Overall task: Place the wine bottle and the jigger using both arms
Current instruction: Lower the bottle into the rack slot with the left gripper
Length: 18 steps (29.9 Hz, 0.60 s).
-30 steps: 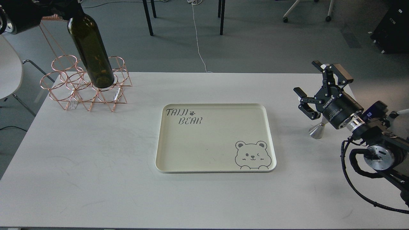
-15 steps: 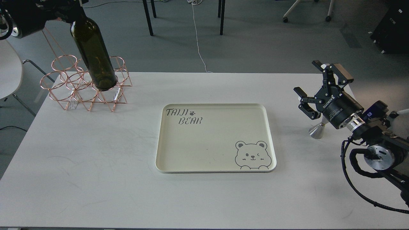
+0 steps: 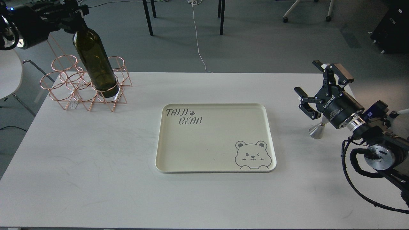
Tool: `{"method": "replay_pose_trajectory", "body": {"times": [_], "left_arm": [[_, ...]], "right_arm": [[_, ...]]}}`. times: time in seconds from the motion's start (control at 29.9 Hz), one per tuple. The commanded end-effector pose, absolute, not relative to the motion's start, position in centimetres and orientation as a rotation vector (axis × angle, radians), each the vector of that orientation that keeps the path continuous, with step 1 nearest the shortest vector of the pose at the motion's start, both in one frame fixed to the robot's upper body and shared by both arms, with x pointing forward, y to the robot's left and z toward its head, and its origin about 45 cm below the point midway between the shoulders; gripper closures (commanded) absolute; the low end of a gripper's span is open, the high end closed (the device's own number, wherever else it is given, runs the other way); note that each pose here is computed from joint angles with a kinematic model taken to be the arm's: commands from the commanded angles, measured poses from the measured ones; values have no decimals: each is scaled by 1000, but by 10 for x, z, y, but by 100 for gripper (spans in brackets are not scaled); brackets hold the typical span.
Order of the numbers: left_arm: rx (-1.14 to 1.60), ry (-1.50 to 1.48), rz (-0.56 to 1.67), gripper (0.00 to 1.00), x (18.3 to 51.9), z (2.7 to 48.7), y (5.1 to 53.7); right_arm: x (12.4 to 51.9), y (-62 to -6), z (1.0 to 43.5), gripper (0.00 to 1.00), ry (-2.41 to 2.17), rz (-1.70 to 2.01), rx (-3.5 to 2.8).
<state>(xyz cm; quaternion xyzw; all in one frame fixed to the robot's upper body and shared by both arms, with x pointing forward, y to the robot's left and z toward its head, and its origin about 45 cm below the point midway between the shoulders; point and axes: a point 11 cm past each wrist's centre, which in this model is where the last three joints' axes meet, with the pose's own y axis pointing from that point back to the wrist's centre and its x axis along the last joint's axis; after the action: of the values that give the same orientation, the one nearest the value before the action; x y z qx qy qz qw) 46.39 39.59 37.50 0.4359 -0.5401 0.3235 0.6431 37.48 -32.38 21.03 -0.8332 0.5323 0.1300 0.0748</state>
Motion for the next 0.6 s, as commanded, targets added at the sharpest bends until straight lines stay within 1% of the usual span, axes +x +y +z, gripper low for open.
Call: {"method": "replay_pose_trajectory", "body": {"times": [0.0, 0.27, 0.57], "left_arm": [[998, -1226, 738, 89, 464, 371, 397], [1010, -1155, 768, 88, 470, 353, 404], [1003, -1137, 750, 87, 471, 342, 397]], "right_arm": [[375, -324, 210, 1, 1597, 389, -2500], [375, -324, 210, 1, 1598, 390, -2500], [375, -324, 210, 1, 1598, 389, -2498]]}}
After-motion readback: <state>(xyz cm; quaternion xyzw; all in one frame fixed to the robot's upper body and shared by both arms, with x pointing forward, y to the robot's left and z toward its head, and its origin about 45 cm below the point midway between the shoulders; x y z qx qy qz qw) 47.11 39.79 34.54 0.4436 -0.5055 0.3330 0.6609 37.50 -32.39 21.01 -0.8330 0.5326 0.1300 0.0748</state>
